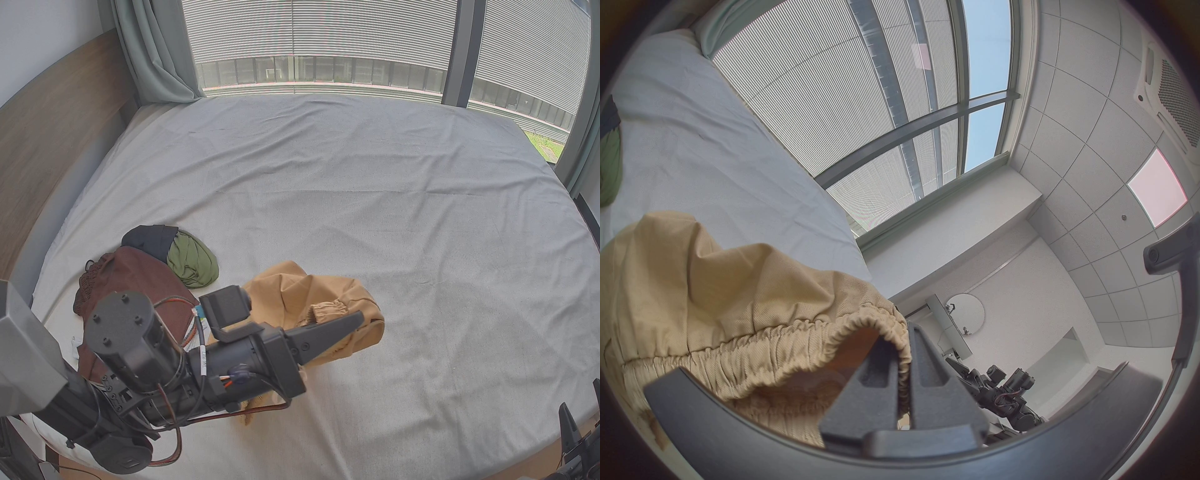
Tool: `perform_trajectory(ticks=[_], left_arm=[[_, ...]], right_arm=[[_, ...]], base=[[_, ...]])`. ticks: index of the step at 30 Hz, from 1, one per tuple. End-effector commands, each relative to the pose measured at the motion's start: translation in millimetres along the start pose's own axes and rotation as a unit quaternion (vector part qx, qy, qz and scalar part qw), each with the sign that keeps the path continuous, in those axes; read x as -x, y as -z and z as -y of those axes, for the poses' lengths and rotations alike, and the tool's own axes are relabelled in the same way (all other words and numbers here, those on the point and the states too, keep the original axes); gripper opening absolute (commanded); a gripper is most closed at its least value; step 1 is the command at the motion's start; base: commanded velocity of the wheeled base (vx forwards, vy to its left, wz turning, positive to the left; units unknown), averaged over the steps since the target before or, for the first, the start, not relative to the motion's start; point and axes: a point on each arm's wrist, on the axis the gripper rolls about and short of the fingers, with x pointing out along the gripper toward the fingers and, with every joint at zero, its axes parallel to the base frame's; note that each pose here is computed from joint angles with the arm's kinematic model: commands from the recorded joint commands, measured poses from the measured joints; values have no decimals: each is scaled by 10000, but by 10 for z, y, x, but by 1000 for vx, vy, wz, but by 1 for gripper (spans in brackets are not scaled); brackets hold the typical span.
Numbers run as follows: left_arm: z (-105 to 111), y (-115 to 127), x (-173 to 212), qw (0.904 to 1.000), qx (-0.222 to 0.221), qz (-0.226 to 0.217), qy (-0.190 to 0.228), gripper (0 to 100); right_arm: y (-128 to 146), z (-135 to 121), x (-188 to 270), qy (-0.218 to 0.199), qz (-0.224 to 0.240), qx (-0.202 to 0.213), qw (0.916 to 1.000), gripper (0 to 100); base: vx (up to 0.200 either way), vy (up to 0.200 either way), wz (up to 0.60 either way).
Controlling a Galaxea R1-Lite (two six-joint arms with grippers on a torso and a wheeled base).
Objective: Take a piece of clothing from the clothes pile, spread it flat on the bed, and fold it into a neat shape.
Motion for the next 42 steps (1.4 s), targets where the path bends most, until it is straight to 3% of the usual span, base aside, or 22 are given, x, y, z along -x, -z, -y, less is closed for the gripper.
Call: perform_trajectory(ticks=[1,8,18,30,35,40,42], left_arm=[[-67,139,-121,9997,87,-225,-6,0],[-103,289,-250,9989,159,-440,41,0],[103,379,-472,9964,377,-519,553,0],[696,134,-754,9838,537,-18,1712,0],[1107,-160,-724,9687,526,435,2388,0],[1246,-366,-566,9628,655,712,2524,0],[1157,-431,-472,9677,737,835,2260,0]], right_arm=[[53,0,-1,-5,-7,2,10000,100],[53,0,-1,-5,-7,2,10000,100],[53,0,-1,-5,-7,2,10000,100],[53,0,-1,-13,-7,2,10000,100],[53,0,-1,-13,-7,2,10000,100],[53,0,-1,-5,-7,2,10000,100],[53,0,-1,-13,-7,2,10000,100]], base=[[0,0,0],[0,0,0],[0,0,0],[0,0,0],[0,0,0],[0,0,0],[0,0,0]])
